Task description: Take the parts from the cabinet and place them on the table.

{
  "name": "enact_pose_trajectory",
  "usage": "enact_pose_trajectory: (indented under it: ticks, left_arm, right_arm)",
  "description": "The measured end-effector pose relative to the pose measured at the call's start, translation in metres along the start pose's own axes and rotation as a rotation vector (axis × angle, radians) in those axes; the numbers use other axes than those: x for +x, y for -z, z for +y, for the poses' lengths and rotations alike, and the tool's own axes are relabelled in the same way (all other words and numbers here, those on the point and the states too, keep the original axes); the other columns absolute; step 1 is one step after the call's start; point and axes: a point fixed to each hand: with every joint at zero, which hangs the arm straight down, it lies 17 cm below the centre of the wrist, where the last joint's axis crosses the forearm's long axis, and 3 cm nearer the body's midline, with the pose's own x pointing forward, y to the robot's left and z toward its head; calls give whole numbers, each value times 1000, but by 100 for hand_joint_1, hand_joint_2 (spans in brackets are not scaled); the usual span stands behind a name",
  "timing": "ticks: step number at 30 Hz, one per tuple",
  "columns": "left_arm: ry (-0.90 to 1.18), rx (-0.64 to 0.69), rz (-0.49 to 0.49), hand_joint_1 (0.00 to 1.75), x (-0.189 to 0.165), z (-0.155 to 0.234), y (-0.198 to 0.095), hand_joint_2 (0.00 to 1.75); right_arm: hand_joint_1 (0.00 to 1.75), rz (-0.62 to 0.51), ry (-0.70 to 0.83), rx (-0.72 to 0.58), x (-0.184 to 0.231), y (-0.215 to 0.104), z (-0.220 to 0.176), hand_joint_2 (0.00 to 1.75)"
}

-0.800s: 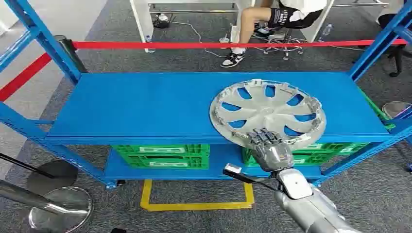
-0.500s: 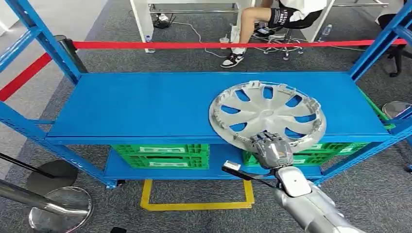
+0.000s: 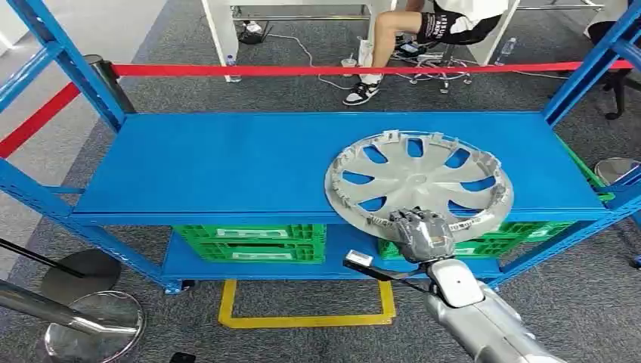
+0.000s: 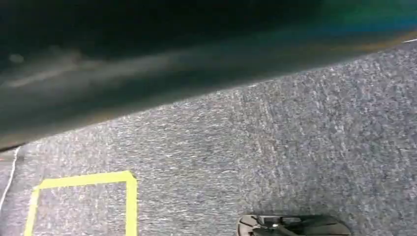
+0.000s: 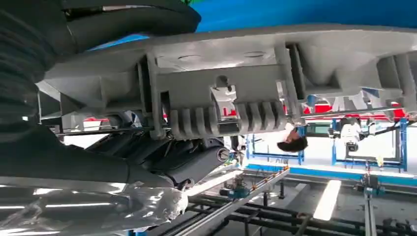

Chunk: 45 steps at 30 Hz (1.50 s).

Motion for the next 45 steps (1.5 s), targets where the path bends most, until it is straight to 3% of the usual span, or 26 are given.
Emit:
enact_pose_trajectory:
  ticks: [3,6,10,15,21,28,33,45]
  left_arm:
    - [-19,2,-28,0,5,0,0,0]
    - [-40,-4,-43,0,8,0,0,0]
    - [-63,1,-35,0,6,1,0,0]
    - [-64,1,-35,0,6,1,0,0]
    - [-65,2,-34,0,6,1,0,0]
    - [-73,4,-12,0,3,1,0,0]
    - [-63,5,-4,0,2,0,-1,0]
    - [-69,3,14,0,-2,-1,-1,0]
  right_arm:
    - [175,-20,-10,-21,7,-6,-7,175]
    - [175,-93,-1,-110,30,-10,-39,175]
    - [175,-202,50,-390,79,-13,-149,175]
    - [175,-206,59,-593,89,-22,-232,175]
    - [175,-198,57,-695,86,-34,-274,175]
    - [175,-338,54,-903,111,-72,-347,175]
    - [175,-344,57,-973,107,-86,-367,175]
    - [175,-250,54,-932,82,-81,-352,175]
